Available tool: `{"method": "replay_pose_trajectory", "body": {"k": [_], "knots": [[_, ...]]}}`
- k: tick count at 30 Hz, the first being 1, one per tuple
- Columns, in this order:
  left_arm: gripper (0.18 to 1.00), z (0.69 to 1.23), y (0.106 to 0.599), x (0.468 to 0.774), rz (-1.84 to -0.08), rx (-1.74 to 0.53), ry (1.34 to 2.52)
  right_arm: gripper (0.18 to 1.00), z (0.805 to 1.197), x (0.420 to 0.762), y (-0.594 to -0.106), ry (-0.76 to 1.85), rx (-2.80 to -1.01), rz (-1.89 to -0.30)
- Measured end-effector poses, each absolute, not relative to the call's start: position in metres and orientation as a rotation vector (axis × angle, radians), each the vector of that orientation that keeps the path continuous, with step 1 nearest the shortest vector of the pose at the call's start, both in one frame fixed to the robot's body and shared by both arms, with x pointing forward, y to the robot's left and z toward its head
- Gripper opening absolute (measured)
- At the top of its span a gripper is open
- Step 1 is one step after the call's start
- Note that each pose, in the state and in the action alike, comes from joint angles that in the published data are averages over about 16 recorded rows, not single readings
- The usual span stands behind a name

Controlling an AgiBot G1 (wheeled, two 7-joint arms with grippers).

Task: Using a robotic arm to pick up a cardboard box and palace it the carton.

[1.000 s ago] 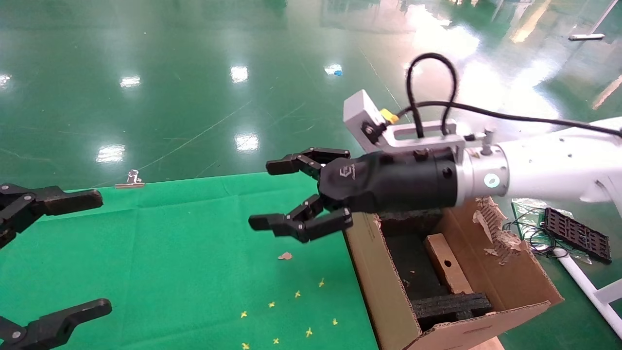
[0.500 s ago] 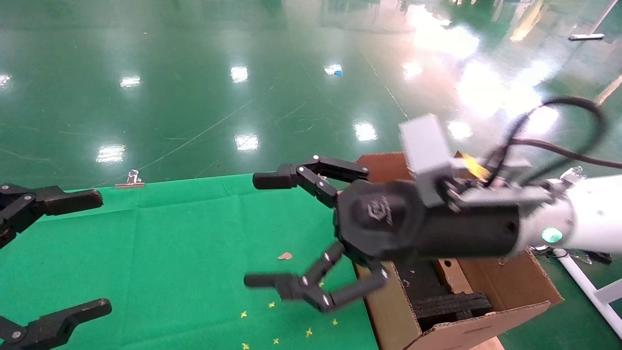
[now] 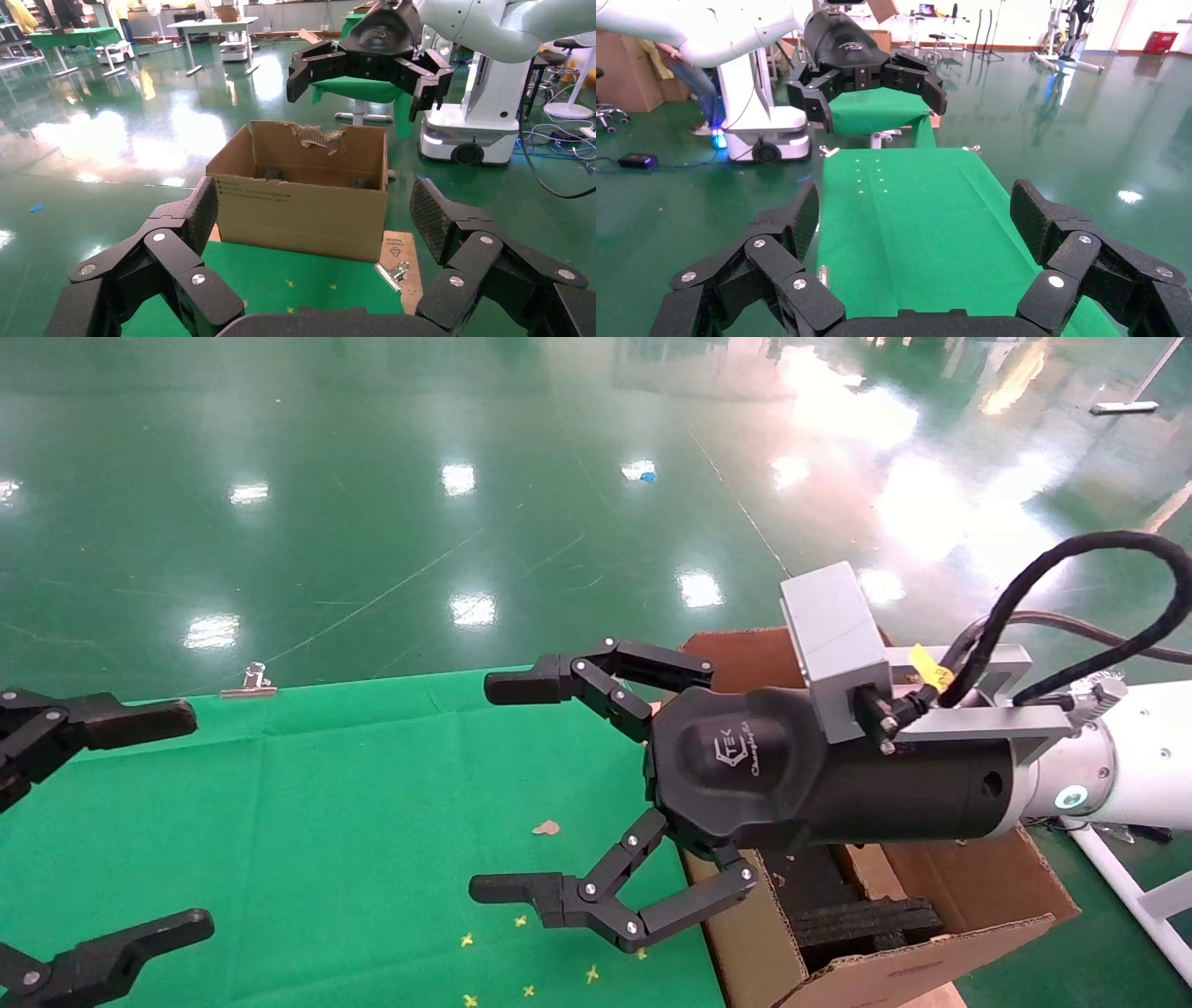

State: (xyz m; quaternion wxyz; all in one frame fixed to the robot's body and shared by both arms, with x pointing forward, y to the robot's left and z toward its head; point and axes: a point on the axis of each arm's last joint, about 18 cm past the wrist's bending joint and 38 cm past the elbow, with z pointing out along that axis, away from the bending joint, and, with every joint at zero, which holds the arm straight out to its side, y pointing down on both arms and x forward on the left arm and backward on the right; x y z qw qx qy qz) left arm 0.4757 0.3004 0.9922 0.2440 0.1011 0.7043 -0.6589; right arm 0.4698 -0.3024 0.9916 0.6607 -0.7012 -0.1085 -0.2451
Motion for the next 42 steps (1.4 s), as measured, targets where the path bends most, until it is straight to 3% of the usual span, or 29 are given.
{"method": "replay_pose_trajectory", "body": {"k": [42], "knots": [[1.001, 0.9921, 0.3004, 0.4757, -1.799, 0.276, 1.924, 1.0, 0.9922, 0.4764, -0.3021, -0.226, -1.597, -0.55]]}}
